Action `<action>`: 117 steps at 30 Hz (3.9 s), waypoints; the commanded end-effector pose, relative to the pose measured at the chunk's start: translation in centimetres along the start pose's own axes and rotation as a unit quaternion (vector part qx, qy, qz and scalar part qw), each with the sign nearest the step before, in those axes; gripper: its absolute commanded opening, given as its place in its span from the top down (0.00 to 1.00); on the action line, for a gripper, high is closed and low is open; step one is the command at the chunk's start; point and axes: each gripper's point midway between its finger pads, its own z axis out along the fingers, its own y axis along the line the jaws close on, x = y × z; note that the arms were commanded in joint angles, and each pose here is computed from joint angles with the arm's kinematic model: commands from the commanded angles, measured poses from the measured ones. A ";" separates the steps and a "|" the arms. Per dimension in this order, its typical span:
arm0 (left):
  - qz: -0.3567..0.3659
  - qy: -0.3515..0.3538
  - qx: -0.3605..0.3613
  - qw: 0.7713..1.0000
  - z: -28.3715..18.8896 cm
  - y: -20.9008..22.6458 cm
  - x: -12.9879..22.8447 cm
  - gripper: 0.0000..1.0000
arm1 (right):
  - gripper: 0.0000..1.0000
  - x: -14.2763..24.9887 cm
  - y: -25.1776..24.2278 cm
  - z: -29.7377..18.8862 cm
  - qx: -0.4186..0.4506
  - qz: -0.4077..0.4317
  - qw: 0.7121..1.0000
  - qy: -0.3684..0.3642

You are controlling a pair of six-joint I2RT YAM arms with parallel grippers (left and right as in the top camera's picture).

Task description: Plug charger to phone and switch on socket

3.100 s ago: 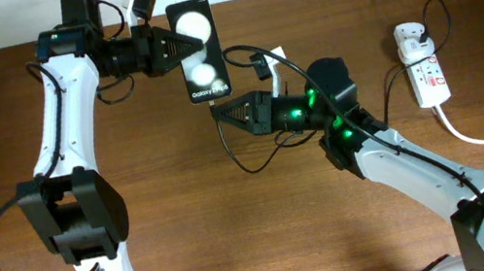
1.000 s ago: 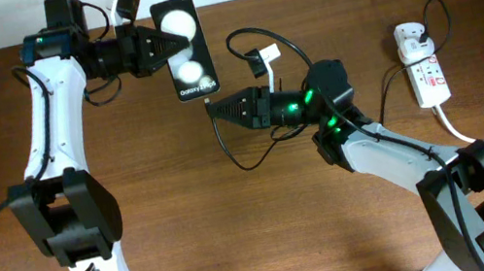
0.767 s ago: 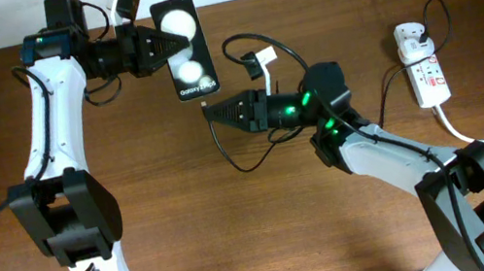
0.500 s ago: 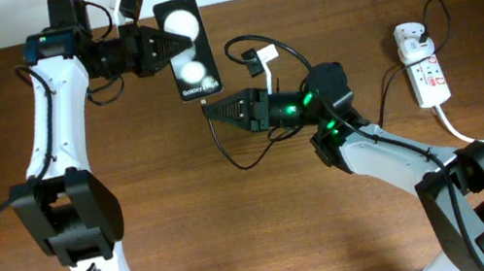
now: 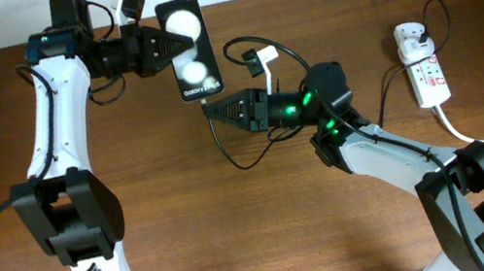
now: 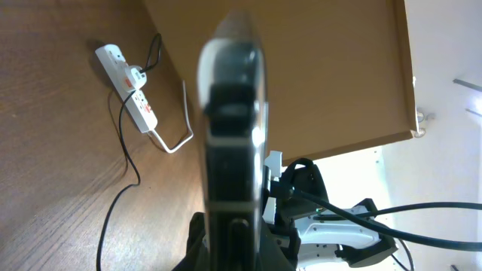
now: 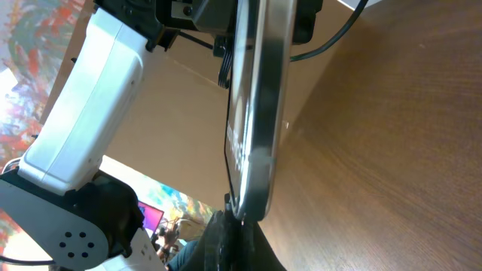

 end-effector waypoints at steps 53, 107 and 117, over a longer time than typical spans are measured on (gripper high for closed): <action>-0.026 0.043 -0.228 0.972 0.1 6.6 2.2 1.00 | 0.01 2.6 -4.1 -2.1 0.050 0.032 0.996 0.074; -0.259 0.029 -0.560 0.786 -10.0 26.3 15.3 0.05 | 0.01 8.0 -15.9 -8.1 0.361 0.153 0.917 0.067; -0.090 -0.099 -0.551 0.824 -10.7 12.3 4.4 0.01 | 0.14 8.0 -15.1 -7.5 0.336 0.108 0.931 0.091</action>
